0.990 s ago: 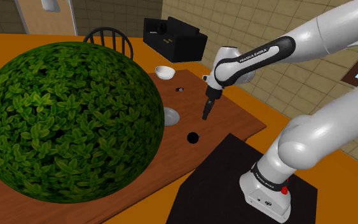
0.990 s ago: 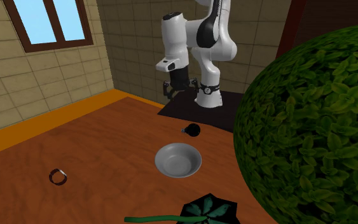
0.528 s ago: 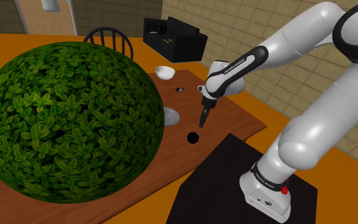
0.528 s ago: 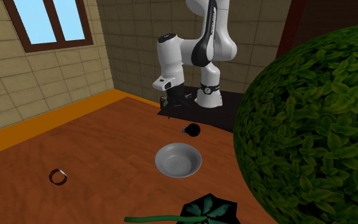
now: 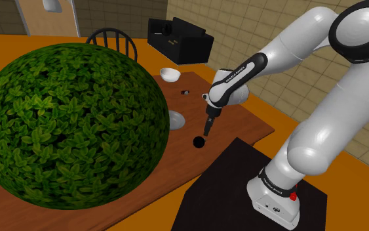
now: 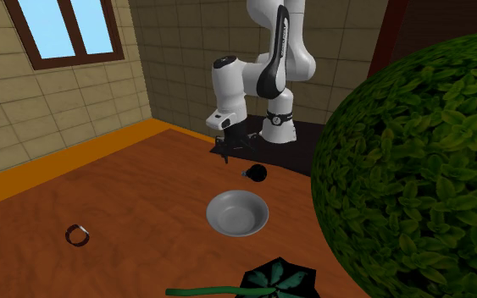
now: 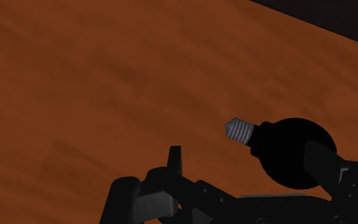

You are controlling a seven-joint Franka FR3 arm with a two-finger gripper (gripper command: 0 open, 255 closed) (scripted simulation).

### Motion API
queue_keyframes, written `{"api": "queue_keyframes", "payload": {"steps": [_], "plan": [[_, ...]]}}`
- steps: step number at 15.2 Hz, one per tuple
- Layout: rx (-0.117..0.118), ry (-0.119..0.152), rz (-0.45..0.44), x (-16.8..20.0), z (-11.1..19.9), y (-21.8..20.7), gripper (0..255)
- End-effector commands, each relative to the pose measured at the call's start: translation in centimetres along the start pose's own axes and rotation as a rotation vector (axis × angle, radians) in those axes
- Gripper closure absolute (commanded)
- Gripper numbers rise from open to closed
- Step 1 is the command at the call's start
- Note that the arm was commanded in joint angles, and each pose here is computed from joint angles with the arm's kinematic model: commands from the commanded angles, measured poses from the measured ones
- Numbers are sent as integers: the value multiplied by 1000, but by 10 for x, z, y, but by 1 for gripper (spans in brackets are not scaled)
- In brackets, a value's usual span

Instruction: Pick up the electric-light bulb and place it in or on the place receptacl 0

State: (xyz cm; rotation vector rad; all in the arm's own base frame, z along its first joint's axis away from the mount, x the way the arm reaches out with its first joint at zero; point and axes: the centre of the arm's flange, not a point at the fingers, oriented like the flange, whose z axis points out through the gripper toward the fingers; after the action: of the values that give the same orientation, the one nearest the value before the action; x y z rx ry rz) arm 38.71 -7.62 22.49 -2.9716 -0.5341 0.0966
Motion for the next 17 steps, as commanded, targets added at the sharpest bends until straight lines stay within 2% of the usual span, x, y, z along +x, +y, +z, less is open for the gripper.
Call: {"api": "queue_keyframes", "payload": {"steps": [1, 4, 5, 14, 15, 17], "plan": [[0, 0, 0, 0, 0, 0, 0], [0, 0, 0, 0, 0, 0, 0], [0, 0, 0, 0, 0, 0, 255], [0, 0, 0, 0, 0, 0, 255], [0, 0, 0, 0, 0, 0, 0], [-55, -72, -183, 24, -3, -31, 0]]}}
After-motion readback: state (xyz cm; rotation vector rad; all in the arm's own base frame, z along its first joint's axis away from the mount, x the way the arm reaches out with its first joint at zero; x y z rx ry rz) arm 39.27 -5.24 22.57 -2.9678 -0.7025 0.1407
